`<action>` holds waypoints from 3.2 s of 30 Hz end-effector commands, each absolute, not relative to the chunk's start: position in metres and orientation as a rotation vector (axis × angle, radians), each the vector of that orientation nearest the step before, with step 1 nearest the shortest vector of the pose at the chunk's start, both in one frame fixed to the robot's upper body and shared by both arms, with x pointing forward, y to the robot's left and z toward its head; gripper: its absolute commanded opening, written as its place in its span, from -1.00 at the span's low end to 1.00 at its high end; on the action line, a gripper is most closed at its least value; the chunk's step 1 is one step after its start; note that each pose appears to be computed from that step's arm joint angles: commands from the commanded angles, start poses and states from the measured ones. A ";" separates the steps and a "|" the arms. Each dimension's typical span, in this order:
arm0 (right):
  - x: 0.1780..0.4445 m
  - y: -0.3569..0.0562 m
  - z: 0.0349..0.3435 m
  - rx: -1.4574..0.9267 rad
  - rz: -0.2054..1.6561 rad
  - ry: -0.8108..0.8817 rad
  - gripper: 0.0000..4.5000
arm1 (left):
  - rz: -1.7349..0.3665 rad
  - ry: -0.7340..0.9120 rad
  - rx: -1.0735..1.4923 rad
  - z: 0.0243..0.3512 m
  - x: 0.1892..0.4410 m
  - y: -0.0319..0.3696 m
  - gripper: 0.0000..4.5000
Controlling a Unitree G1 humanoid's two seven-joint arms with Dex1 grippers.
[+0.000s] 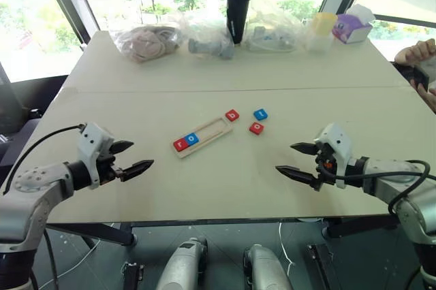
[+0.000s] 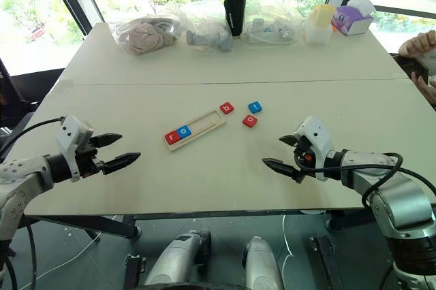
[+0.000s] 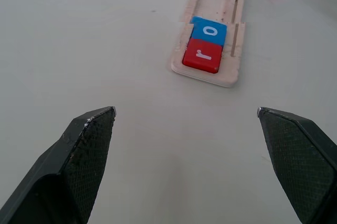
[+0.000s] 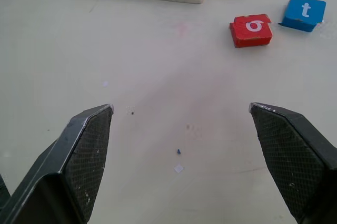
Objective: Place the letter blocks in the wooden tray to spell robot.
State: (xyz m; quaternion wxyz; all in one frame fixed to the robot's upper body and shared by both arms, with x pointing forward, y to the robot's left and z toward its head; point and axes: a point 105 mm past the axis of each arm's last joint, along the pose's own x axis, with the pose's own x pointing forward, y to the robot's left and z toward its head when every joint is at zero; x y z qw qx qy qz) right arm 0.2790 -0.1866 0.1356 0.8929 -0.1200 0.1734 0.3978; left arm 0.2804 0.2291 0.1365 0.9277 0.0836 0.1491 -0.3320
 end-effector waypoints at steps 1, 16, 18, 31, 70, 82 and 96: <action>0.289 -0.168 0.162 -0.351 0.845 0.273 0.91 | -0.730 0.214 0.286 0.171 0.301 0.194 1.00; 0.254 -0.101 0.163 -0.305 0.997 0.214 0.91 | -0.862 0.299 0.488 0.129 0.359 0.148 1.00; 0.251 -0.099 0.162 -0.301 0.998 0.218 0.91 | -0.878 0.306 0.491 0.123 0.361 0.143 1.00; 0.246 -0.098 0.161 -0.286 0.985 0.228 0.91 | -0.908 0.405 0.460 0.087 0.351 0.137 1.00; 0.260 -0.155 0.143 -0.301 0.838 0.323 0.92 | -1.351 0.390 0.760 0.089 0.304 0.159 0.98; 0.339 -0.137 0.165 -0.230 0.685 0.204 0.92 | -1.124 0.318 0.191 0.195 0.288 0.203 0.98; 0.434 -0.056 0.148 -0.232 0.651 0.320 0.92 | -0.856 0.132 0.109 0.201 0.294 0.184 0.98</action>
